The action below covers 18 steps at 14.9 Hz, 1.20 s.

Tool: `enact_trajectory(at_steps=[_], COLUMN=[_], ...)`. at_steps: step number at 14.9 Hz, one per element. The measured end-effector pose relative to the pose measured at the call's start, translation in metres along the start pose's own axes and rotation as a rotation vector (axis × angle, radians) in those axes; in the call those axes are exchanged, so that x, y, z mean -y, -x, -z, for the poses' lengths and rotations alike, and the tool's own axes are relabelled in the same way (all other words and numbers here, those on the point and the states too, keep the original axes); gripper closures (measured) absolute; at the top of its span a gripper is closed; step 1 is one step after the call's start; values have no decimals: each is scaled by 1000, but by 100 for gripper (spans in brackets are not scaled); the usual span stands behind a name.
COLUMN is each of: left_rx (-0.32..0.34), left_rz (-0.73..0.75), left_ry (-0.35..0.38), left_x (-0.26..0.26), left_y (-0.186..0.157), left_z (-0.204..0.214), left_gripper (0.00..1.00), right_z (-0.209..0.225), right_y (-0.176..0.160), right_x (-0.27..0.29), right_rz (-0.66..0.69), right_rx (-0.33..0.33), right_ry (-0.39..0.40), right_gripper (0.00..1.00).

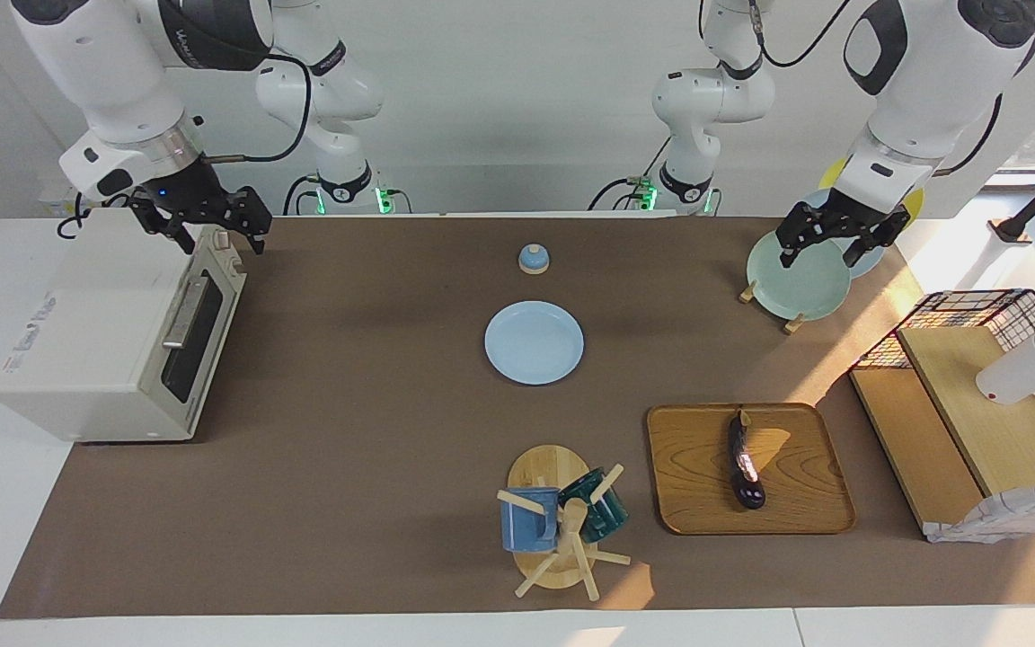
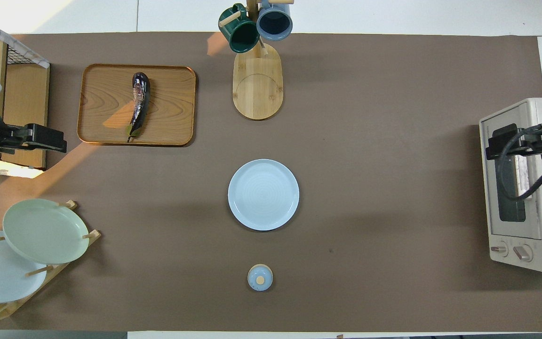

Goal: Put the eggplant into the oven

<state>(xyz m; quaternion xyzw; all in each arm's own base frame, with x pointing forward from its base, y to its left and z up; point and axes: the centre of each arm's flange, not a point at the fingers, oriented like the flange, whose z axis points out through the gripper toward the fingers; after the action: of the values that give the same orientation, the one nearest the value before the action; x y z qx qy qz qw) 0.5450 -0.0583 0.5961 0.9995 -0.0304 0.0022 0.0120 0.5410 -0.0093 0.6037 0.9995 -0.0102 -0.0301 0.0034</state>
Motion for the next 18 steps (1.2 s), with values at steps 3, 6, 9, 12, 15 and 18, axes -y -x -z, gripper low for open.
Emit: enact_trajectory(at_steps=[3,6,9,12,15,18], left_rx=[0,0,-5,-13,-17,-29], left_rz=[1,1,1,1,2,1], left_ry=[0,0,0,0,1,1], left_x=[0,1,1,1,1,0], left_y=[0,0,-1,-1,-2,-3], left_z=[0,0,0,1,2,2], left_gripper=[0,0,0,0,0,0], right_z=[-1,-1,-1,-2,-7,-30], right_y=[1,1,2,3,3,2], right_x=[2,3,4,4,1,-6], right_rz=[4,6,7,8,53,93], right_rx=[8,10,12,26,26,-43], right_ry=[0,0,0,0,-1,35], right_gripper=[0,0,0,0,15,48])
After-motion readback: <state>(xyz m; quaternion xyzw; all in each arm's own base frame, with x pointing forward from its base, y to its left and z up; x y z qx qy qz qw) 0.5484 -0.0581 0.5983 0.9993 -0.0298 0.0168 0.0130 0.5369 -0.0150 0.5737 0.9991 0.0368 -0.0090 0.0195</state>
